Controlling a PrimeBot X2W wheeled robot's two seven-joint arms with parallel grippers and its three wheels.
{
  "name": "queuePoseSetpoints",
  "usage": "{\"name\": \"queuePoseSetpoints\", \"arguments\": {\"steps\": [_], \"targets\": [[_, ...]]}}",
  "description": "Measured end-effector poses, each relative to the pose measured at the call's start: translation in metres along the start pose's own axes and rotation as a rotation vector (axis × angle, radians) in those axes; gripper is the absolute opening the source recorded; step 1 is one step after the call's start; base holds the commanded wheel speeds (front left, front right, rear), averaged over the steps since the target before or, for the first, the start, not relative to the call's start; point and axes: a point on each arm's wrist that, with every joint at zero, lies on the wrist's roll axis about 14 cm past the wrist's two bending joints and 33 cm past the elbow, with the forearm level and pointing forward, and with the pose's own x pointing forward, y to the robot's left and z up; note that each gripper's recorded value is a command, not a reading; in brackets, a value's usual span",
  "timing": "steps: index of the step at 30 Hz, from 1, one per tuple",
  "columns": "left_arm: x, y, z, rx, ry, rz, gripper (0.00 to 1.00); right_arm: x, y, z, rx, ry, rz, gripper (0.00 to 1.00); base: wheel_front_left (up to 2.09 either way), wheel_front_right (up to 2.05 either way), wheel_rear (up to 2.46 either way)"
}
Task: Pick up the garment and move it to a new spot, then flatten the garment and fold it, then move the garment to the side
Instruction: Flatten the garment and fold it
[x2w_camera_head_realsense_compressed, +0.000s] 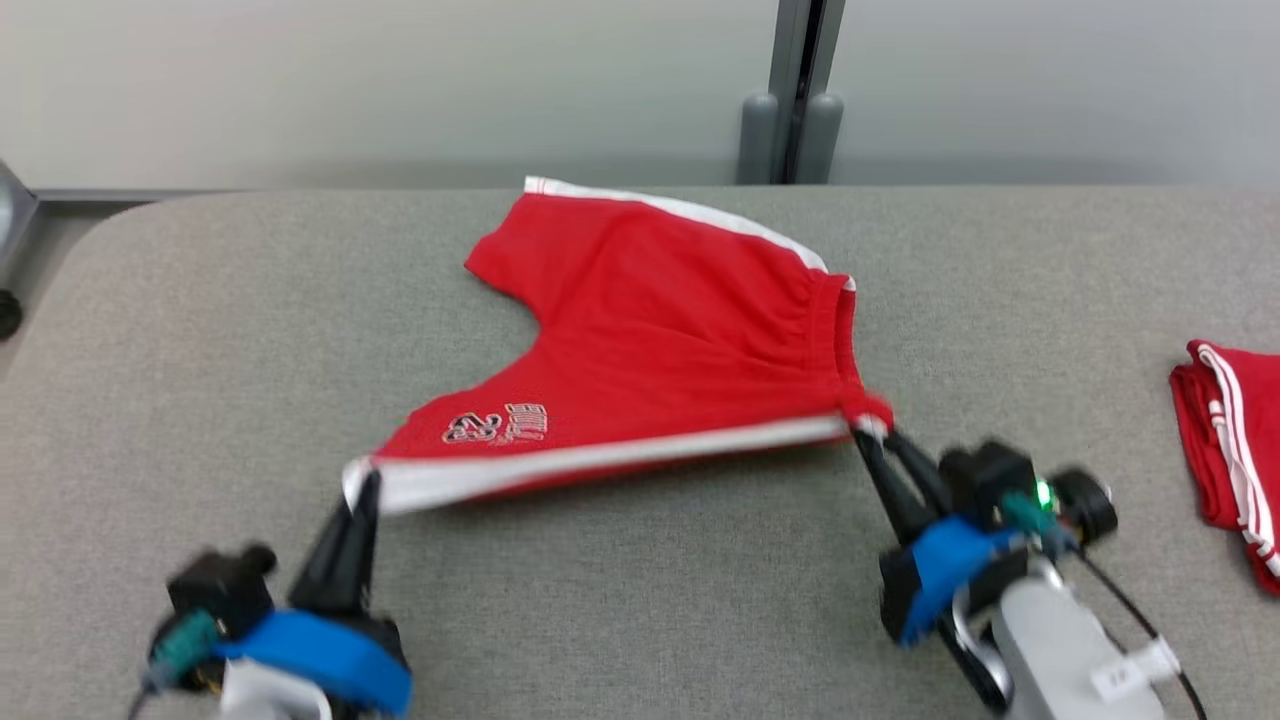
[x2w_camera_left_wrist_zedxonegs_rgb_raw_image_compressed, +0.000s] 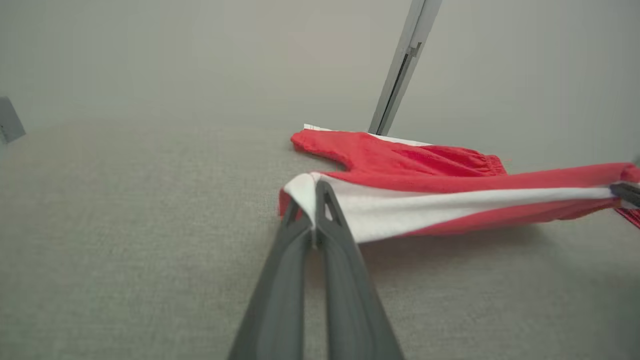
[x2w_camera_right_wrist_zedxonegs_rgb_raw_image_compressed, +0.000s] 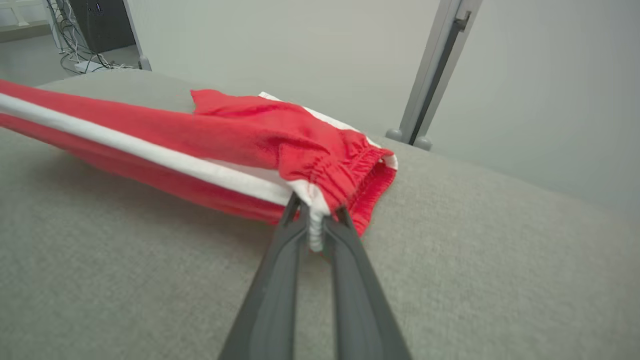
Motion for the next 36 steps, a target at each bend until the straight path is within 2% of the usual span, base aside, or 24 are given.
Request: {"name": "queuePoseSetpoints", "arguments": {"steps": [3, 11, 17, 20, 24, 26, 30, 36], "targets": [[-0.040, -0.013, -0.038, -0.047, 0.082, 0.015, 0.00, -0.041, 0.007, -0.029, 0.066, 0.059, -0.019, 0.00, 0.00, 0.00, 0.00], [-0.091, -0.024, -0.068, -0.072, 0.131, 0.047, 0.00, -0.116, 0.036, -0.067, 0.136, 0.142, 0.007, 0.00, 0.00, 0.00, 0.00], [-0.116, -0.025, -0.075, -0.069, 0.136, 0.064, 0.00, -0.156, 0.048, -0.084, 0.178, 0.186, 0.018, 0.00, 0.00, 0.00, 0.00], [-0.117, -0.025, -0.071, -0.061, 0.120, 0.065, 0.00, -0.164, 0.050, -0.083, 0.198, 0.179, 0.012, 0.00, 0.00, 0.00, 0.00], [-0.098, -0.040, -0.055, -0.026, 0.084, -0.008, 0.00, -0.157, 0.041, -0.070, 0.211, 0.134, -0.012, 0.00, 0.00, 0.00, 0.00], [-0.063, -0.050, -0.023, 0.025, 0.012, -0.091, 0.00, -0.137, 0.033, -0.050, 0.236, 0.065, -0.037, 0.00, 0.00, 0.00, 0.00], [-0.008, -0.065, 0.009, 0.111, -0.033, -0.227, 0.00, -0.101, 0.026, -0.029, 0.280, 0.004, -0.066, 0.00, 0.00, 0.00, 0.00], [0.065, -0.075, 0.018, 0.251, 0.029, -0.412, 0.00, -0.058, 0.007, -0.029, 0.352, 0.000, -0.124, 0.00, 0.00, 0.00, 0.00]]}}
